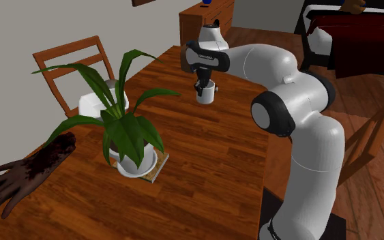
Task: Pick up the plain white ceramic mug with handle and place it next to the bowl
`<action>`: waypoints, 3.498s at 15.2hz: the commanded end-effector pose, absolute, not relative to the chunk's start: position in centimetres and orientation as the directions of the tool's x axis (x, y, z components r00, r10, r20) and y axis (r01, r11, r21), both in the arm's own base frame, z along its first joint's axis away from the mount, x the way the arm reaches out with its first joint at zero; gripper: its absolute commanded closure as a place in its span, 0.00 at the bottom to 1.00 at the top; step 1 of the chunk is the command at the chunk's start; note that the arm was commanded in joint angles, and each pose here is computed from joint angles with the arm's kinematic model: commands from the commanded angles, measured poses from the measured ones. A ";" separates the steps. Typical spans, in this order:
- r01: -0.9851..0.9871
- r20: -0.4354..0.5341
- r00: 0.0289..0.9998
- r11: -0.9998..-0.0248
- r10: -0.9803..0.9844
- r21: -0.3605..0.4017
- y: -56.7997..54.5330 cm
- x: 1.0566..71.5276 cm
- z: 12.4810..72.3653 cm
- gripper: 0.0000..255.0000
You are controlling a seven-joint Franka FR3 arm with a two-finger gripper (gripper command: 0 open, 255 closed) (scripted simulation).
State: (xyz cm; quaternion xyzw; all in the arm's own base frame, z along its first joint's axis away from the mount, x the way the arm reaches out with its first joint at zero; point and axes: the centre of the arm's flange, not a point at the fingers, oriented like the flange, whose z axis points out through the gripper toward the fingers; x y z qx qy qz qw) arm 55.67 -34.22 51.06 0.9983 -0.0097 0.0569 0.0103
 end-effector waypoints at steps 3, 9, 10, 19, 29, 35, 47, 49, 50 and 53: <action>-0.021 0.114 0.993 -1.000 -0.018 0.020 -34.2 55.6 53.3 1.00; -0.021 0.114 0.993 -1.000 -0.018 0.020 -34.2 55.6 56.5 1.00; -0.021 0.114 0.993 -1.000 -0.018 0.020 -34.2 55.6 57.0 1.00; -0.021 0.114 0.993 -1.000 -0.018 0.020 -34.2 55.6 61.8 1.00; -0.021 0.114 0.993 -1.000 -0.018 0.020 -24.9 60.5 62.8 1.00; -0.021 0.114 0.993 -1.000 -0.018 0.020 -17.9 64.2 62.8 1.00; -0.021 0.114 0.993 -1.000 -0.018 0.020 -11.5 67.5 59.7 1.00; -0.021 0.114 0.993 -1.000 -0.018 0.020 -11.5 67.5 58.7 1.00; -0.021 0.114 0.993 -1.000 -0.018 0.020 -11.5 67.5 58.1 1.00; -0.021 0.114 0.993 -1.000 -0.018 0.020 -11.5 67.5 56.6 1.00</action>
